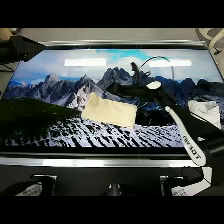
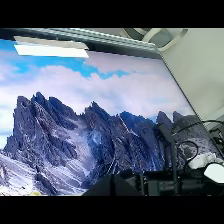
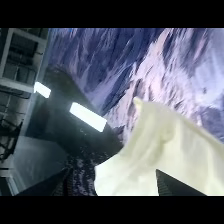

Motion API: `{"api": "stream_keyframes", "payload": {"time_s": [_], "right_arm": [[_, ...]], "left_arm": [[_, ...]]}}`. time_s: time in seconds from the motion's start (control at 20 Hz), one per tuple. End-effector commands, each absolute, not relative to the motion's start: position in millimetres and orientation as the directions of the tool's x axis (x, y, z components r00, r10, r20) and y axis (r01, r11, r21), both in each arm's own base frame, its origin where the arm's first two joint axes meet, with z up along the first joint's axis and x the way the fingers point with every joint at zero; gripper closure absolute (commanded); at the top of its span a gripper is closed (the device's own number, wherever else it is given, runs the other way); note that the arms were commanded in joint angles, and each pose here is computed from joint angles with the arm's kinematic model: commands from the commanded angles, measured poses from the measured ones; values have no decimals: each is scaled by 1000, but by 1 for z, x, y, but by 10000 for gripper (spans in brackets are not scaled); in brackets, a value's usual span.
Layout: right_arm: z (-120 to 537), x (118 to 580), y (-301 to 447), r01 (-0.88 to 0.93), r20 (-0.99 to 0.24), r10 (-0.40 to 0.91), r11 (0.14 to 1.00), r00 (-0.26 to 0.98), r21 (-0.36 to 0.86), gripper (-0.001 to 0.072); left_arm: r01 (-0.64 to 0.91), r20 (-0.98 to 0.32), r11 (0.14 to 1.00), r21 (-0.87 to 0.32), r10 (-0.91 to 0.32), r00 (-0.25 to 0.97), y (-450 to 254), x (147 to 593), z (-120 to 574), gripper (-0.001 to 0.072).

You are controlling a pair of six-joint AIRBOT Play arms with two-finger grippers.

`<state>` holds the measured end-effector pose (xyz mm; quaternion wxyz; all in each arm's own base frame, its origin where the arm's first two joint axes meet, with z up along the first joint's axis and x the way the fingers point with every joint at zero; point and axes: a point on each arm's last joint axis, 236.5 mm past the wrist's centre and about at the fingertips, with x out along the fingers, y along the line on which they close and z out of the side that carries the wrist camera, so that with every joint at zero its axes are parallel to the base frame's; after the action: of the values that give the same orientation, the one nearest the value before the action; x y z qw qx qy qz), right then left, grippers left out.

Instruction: Fold the shirts.

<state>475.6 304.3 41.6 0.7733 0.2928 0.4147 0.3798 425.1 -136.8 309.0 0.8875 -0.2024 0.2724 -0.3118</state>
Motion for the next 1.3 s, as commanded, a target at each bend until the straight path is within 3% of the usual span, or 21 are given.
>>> {"api": "stream_keyframes", "payload": {"time_s": [0.0,0.1,0.2,0.45,0.7,0.75,0.8,0.85,0.9,1.05,1.25], "right_arm": [[27,463,217,-371,-622,716,697,318,613,163],[-25,418,133,-251,-868,478,864,134,437,148],[-54,385,102,-238,-935,354,909,7,342,55],[-80,397,164,-94,-830,544,839,125,536,41],[-105,387,198,-49,-805,591,807,62,589,52],[-106,388,201,-34,-795,603,797,63,603,89],[-104,391,203,-28,-789,609,793,77,609,294],[-99,397,204,-37,-777,622,782,96,622,609],[-85,406,207,-63,-740,660,750,130,658,688],[-1,446,195,-277,-573,774,632,270,724,691],[91,479,75,-259,-546,682,709,486,656,691]], "left_arm": [[456,-359,730,-508,-661,658,-137,424,309,682],[453,-365,736,-504,-656,660,-135,425,308,682],[445,-376,744,-499,-648,662,-133,427,304,682],[426,-407,733,-530,-660,631,-136,423,288,682],[425,-428,726,-541,-673,604,-139,416,283,682],[425,-428,726,-541,-673,604,-139,417,283,682],[425,-428,726,-541,-673,604,-139,417,283,682],[425,-428,726,-540,-672,604,-139,417,283,682],[426,-428,726,-540,-672,604,-139,417,283,682],[426,-428,726,-540,-672,604,-139,417,283,682],[428,-428,727,-537,-672,604,-139,417,283,682]]}}
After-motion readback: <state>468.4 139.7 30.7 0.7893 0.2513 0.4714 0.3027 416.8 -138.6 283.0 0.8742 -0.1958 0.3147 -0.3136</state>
